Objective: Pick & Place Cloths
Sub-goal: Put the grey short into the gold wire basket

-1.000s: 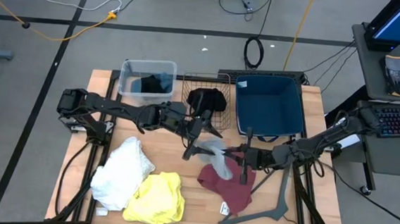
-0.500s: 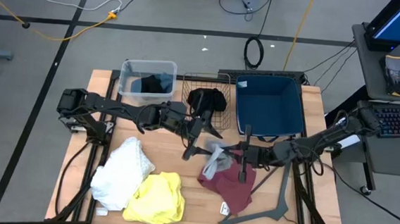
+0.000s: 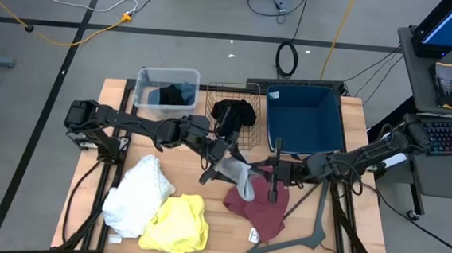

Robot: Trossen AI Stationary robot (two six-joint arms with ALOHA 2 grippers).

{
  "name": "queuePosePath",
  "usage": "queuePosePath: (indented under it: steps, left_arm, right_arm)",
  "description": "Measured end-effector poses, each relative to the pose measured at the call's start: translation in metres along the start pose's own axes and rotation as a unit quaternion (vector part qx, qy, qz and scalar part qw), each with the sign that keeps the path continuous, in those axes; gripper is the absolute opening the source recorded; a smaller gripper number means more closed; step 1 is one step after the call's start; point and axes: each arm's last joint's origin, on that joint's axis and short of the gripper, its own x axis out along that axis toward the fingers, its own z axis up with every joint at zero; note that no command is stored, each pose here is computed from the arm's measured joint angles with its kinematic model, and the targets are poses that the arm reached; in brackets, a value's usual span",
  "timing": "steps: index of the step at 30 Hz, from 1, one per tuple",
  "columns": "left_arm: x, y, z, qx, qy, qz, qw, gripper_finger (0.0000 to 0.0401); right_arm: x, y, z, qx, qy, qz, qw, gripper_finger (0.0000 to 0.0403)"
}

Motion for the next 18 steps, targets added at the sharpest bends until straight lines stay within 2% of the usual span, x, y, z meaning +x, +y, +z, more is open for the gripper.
queuePosePath:
  steps: [6, 18]
  left_arm:
    - [0.0005, -0.0012, 0.0001, 0.011, -0.002, -0.010, 1.000, 0.0297]
    - [0.0022, -0.0007, -0.0016, 0.020, -0.004, -0.014, 1.000, 0.0206]
  right_arm:
    - [0.0002, -0.0008, 0.0035, -0.004, -0.022, 0.012, 1.000, 0.0000]
    - [0.0005, -0.0025, 0.0063, -0.004, -0.039, 0.012, 0.999, 0.0000]
